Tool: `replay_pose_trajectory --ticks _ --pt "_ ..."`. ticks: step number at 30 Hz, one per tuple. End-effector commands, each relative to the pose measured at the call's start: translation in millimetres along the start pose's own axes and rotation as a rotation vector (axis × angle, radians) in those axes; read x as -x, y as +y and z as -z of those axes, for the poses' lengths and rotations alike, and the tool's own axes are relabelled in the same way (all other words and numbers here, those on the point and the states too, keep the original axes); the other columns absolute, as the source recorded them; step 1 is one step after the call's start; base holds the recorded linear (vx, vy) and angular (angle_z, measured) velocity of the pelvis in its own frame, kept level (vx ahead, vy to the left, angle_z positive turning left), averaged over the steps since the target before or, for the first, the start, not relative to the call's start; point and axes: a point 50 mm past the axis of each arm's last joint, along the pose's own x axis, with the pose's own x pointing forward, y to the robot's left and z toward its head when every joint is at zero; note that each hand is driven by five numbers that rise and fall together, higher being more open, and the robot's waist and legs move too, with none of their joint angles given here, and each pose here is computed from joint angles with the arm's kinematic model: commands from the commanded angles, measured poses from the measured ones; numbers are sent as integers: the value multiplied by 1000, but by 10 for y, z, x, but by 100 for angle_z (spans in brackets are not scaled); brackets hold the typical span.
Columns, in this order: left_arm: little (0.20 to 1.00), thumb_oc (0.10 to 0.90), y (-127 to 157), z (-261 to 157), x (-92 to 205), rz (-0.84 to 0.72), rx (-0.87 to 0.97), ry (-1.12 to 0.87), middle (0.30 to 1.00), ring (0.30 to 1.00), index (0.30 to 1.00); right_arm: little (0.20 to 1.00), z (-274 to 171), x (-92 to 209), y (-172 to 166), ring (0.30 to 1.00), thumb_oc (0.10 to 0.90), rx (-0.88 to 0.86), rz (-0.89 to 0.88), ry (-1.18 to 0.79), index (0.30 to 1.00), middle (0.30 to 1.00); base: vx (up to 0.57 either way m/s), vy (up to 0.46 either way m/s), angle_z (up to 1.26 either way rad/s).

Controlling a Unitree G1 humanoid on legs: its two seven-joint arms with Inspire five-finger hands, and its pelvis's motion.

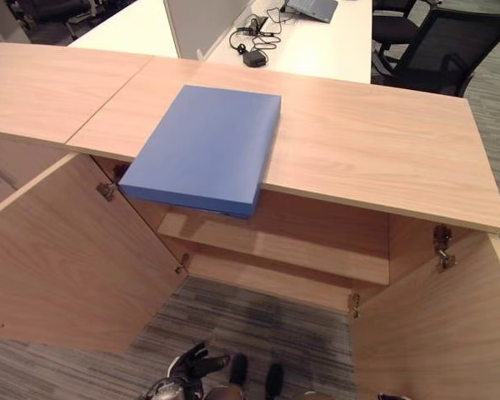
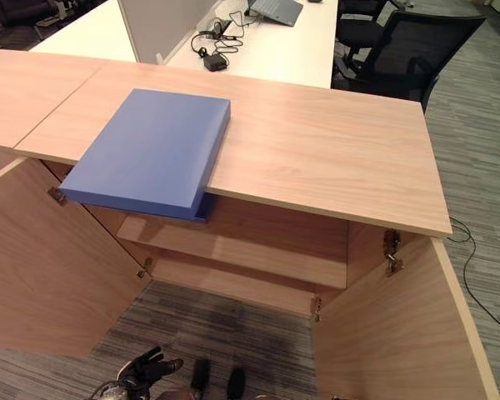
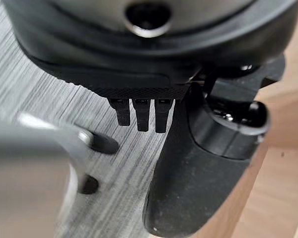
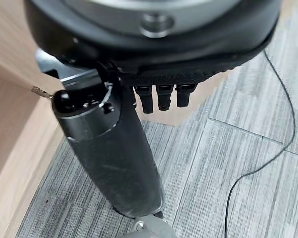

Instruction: Put the empty folder in the office cabinet

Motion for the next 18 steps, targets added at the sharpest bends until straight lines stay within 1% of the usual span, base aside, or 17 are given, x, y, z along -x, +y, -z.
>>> replay_pose_trajectory --ticks 1,6,7,8,9,11,14,16,17,18 --pt "900 800 37 -215 17 -18 93 -125 900 900 900 900 209 23 -10 900 800 28 14 62 900 900 50 117 -22" --pt "900 800 83 -350 69 -37 168 -208 900 900 900 900 257 29 22 900 800 45 3 77 900 900 43 82 -13" --pt "900 800 109 -470 120 -35 198 -273 900 900 900 900 243 28 -3 900 800 53 9 74 900 900 18 41 -3" --pt "900 800 110 -469 120 -35 198 -272 900 900 900 900 243 28 -2 900 800 54 9 75 900 900 23 52 -2" --pt "900 800 147 -540 158 -41 217 -313 900 900 900 900 243 29 -13 900 800 53 12 75 900 900 0 0 0" --pt "900 800 223 -734 272 -46 207 -420 900 900 900 900 255 32 -44 900 800 57 16 78 900 900 20 42 6" --pt "900 800 380 -1073 550 -83 136 -623 900 900 900 900 244 34 -103 900 800 54 31 77 900 900 8 12 1" --pt "900 800 523 -1325 800 -160 78 -784 900 900 900 900 237 34 -108 900 800 44 29 76 900 900 25 7 9" --pt "900 800 571 -1402 891 -199 41 -833 900 900 900 900 242 34 -100 900 800 40 25 78 900 900 58 -34 18" --pt "900 800 673 -1800 1263 -373 -204 -1058 900 900 900 900 218 30 -93 900 800 42 23 69 900 900 39 -32 22"
